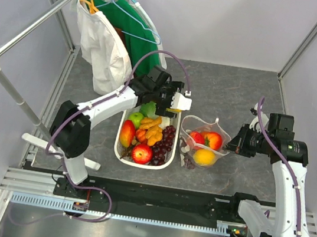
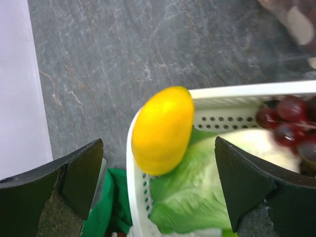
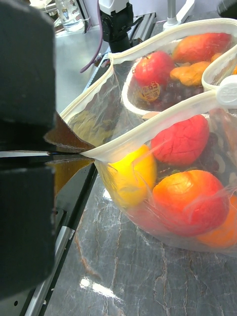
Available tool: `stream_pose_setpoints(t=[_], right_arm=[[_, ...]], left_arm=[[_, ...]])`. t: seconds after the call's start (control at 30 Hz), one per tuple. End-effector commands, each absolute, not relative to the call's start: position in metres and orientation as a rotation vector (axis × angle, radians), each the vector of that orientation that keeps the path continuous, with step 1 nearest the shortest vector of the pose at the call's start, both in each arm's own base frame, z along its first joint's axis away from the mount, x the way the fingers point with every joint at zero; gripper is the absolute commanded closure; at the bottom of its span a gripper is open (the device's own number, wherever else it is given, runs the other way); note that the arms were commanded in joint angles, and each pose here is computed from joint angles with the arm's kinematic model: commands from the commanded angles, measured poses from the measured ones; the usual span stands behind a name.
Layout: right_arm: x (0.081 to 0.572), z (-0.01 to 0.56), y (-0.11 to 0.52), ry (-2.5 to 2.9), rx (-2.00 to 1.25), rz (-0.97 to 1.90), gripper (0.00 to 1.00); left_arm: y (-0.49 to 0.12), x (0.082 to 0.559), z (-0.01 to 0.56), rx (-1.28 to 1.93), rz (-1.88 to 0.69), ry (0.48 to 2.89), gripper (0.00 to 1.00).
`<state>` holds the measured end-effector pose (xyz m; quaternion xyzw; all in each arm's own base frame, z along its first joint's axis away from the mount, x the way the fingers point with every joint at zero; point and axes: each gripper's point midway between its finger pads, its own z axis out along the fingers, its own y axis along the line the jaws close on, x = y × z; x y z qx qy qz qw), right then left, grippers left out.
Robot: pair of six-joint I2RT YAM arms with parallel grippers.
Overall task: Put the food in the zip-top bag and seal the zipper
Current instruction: Pick up the fake fruit from the bin.
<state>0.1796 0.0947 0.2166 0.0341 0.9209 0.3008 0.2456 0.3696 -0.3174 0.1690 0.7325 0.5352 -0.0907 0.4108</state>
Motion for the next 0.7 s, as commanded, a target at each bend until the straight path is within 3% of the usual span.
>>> stream_pose_setpoints(t=[0.0,0.23,0.67], right_arm=[[0.185,0.222,0.094,2.488,0.077,0.811,1.0],[0.185,0.222,0.093,2.489,0.076,0.81,1.0],[0.187,0.222,0.093,2.49,0.075,0.806,1.0]], left_arm=[[-0.332,0.396,0.166,1.842,-0.152,1.231,0.0],[-0.334,0.406,0.137,1.865,-0.139,1.269,0.04],[-0.329,0.404,0.135,1.865,-0.16,1.267,0.47]])
